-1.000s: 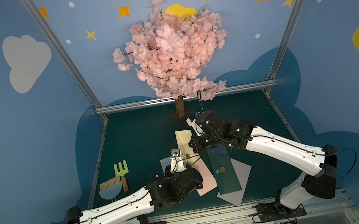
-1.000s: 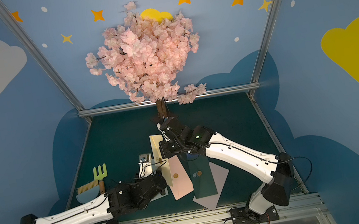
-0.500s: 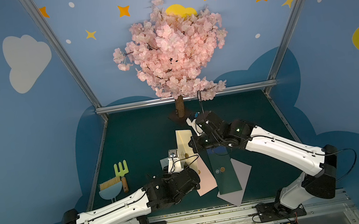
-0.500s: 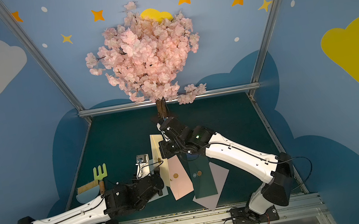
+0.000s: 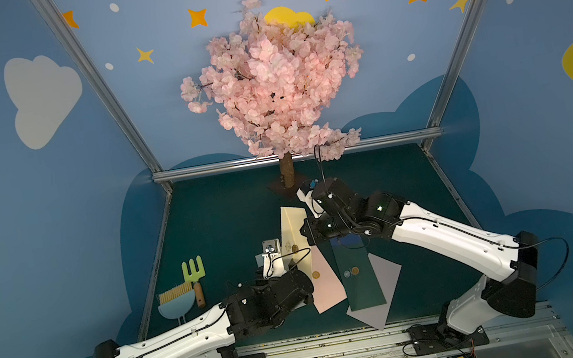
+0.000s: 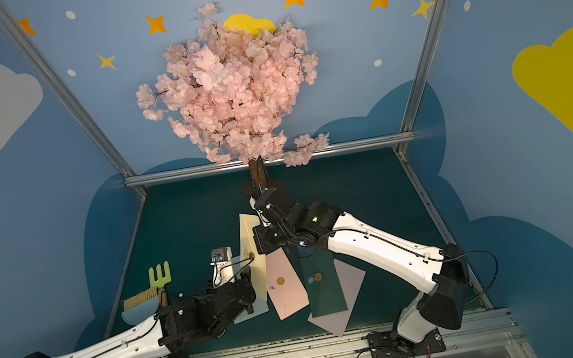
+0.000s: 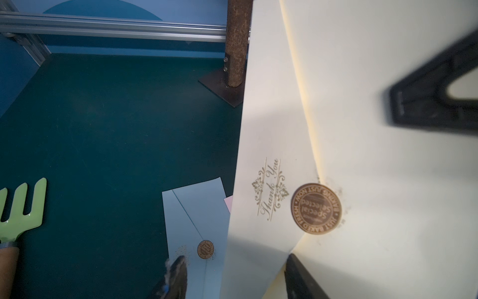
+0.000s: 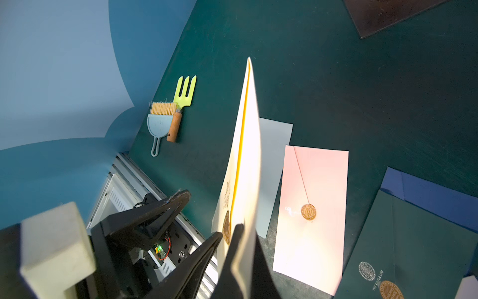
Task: Open the envelope
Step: Open the envelope flap on the envelope.
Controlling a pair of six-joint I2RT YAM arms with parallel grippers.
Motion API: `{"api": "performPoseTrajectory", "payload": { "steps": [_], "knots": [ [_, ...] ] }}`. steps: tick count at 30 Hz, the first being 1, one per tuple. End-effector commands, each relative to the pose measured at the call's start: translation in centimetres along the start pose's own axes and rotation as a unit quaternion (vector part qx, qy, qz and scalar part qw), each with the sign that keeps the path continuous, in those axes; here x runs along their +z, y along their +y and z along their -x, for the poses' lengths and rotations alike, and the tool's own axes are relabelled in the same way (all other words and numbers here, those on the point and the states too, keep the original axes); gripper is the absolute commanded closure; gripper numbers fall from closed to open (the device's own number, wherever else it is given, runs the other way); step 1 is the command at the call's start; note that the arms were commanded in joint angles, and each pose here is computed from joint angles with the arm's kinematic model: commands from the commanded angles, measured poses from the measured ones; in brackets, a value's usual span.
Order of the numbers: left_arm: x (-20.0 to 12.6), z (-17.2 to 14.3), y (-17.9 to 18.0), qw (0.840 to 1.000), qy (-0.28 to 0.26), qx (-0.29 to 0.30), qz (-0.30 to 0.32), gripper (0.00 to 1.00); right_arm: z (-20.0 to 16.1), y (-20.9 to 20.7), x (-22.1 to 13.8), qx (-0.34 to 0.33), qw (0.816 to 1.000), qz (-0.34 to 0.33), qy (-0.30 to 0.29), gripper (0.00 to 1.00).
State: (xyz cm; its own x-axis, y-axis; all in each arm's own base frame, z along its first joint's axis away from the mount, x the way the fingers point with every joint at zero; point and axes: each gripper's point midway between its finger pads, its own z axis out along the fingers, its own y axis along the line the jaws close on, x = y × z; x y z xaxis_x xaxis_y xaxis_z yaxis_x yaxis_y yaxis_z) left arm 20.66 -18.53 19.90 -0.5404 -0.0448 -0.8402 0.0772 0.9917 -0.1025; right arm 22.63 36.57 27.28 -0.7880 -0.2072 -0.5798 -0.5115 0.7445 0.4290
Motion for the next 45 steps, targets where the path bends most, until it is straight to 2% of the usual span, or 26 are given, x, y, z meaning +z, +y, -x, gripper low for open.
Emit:
{"api": "performPoseTrajectory", "payload": {
  "steps": [1, 45],
  "knots": [
    [0.1, -0.4, 1.4, 1.0, 0.002, 0.007, 0.02, 0.39, 0.4, 0.6, -0.7, -0.006, 1.0, 0.009, -0.009, 1.0],
    [-0.4, -0.3, 3.1, 1.0, -0.002, -0.006, 0.028, 0.38, -0.9, 1.8, -0.6, -0.007, 0.999, 0.035, 0.01, 1.0]
  ]
}}
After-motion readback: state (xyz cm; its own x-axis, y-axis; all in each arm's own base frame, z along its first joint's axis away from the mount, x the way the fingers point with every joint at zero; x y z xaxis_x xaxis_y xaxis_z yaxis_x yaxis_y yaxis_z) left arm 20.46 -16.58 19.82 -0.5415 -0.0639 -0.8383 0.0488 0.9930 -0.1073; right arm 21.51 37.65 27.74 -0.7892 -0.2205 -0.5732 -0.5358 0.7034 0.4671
